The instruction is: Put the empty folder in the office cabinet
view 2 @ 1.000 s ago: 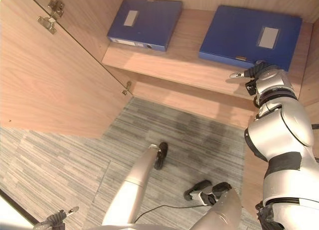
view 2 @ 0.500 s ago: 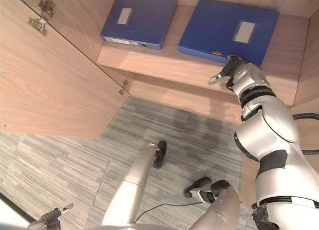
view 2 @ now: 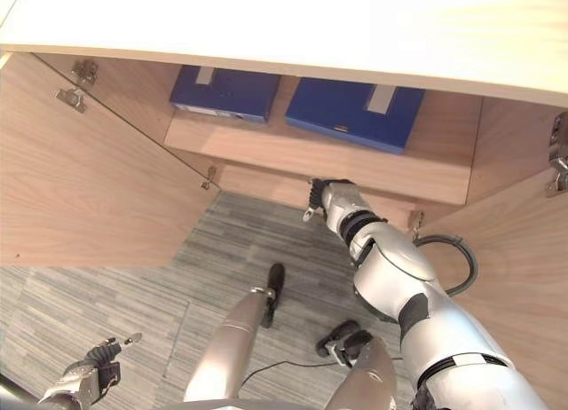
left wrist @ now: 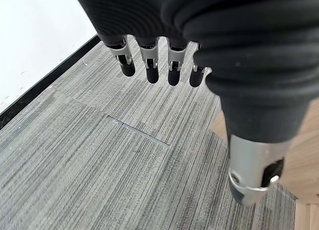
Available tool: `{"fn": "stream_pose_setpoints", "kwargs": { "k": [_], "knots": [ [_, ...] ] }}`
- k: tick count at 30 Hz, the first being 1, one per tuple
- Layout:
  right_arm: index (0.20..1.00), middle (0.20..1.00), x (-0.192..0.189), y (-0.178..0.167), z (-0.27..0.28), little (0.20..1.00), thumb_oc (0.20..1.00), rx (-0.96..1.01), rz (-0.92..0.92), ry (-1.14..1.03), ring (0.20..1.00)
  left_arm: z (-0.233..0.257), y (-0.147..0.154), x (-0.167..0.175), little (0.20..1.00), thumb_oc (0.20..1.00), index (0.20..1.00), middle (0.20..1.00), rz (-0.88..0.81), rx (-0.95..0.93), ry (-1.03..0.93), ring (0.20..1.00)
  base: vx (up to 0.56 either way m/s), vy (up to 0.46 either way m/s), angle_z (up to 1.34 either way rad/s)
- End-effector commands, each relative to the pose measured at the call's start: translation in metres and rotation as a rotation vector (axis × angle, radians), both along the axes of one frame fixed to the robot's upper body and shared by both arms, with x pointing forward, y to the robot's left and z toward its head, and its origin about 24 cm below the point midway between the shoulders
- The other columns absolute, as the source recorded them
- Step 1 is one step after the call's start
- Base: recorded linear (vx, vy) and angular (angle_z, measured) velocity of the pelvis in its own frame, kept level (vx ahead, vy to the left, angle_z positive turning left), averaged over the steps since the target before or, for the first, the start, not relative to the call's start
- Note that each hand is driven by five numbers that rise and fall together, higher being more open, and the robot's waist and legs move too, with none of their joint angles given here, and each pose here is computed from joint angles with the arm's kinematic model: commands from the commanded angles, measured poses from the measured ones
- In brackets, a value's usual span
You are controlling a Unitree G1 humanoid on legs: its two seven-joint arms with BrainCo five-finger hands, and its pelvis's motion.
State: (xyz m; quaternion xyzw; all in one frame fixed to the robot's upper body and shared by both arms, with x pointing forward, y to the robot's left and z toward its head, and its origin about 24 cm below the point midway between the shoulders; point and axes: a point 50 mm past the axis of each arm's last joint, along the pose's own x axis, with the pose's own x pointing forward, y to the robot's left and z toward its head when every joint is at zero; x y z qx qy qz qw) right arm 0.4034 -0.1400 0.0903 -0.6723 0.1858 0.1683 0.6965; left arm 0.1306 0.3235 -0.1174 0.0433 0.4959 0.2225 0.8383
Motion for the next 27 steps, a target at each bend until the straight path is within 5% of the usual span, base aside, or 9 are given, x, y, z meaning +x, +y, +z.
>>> {"fn": "stream_pose_setpoints", "kwargs": {
  "k": [1, 12, 22, 27],
  "knots": [
    [1.0, 1.0, 0.011, -0.013, 0.029, 1.0, 1.0, -0.062, -0.03, -0.086, 1.0, -0.001, 0.017, -0.025, 1.0, 1.0, 1.0, 1.0, 0.017, 0.069, 0.11, 1.0, 0.0, 0.0, 0.0],
    [1.0, 1.0, 0.012, -0.025, 0.034, 1.0, 1.0, 0.021, -0.083, -0.128, 1.0, -0.007, 0.014, -0.042, 1.0, 1.0, 1.0, 1.0, 0.039, 0.052, 0.156, 1.0, -0.01, 0.014, -0.04],
    [1.0, 1.0, -0.026, -0.037, -0.053, 1.0, 1.0, 0.067, -0.143, 0.141, 1.0, -0.017, -0.003, -0.053, 1.0, 1.0, 1.0, 1.0, -0.058, 0.019, 0.211, 1.0, 0.03, -0.005, -0.03],
    [1.0, 1.0, -0.026, -0.04, -0.052, 1.0, 1.0, 0.038, -0.133, 0.144, 1.0, -0.017, -0.001, -0.057, 1.0, 1.0, 1.0, 1.0, -0.065, 0.019, 0.224, 1.0, 0.03, 0.021, -0.05]
  ]
}}
